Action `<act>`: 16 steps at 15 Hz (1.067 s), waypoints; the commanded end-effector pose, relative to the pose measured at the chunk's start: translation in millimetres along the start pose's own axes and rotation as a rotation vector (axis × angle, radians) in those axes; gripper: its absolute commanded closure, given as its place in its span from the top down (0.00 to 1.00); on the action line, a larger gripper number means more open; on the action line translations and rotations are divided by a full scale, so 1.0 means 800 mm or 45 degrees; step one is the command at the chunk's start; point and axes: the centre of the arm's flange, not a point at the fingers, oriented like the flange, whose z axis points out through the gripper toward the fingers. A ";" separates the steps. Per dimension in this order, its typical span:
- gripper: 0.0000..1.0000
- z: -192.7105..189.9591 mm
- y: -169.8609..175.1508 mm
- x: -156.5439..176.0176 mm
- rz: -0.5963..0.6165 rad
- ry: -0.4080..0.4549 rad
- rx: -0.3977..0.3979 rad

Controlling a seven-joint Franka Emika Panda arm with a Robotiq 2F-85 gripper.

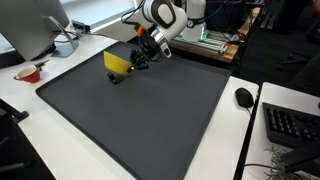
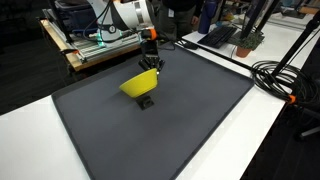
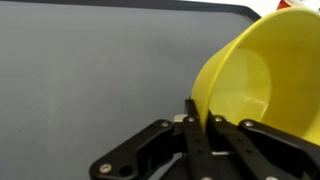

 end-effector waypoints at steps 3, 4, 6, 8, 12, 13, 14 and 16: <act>0.01 0.026 -0.012 0.011 0.022 0.032 0.010; 0.01 0.028 -0.015 0.012 0.029 0.039 0.016; 0.30 0.032 -0.017 0.010 0.047 0.053 0.016; 0.36 0.034 -0.020 0.008 0.056 0.050 0.019; 0.65 0.036 -0.026 0.006 0.070 0.044 0.039; 0.71 0.035 -0.027 0.006 0.073 0.043 0.041; 0.77 0.033 -0.029 0.005 0.073 0.045 0.045; 0.92 0.020 -0.029 -0.002 0.079 0.047 0.041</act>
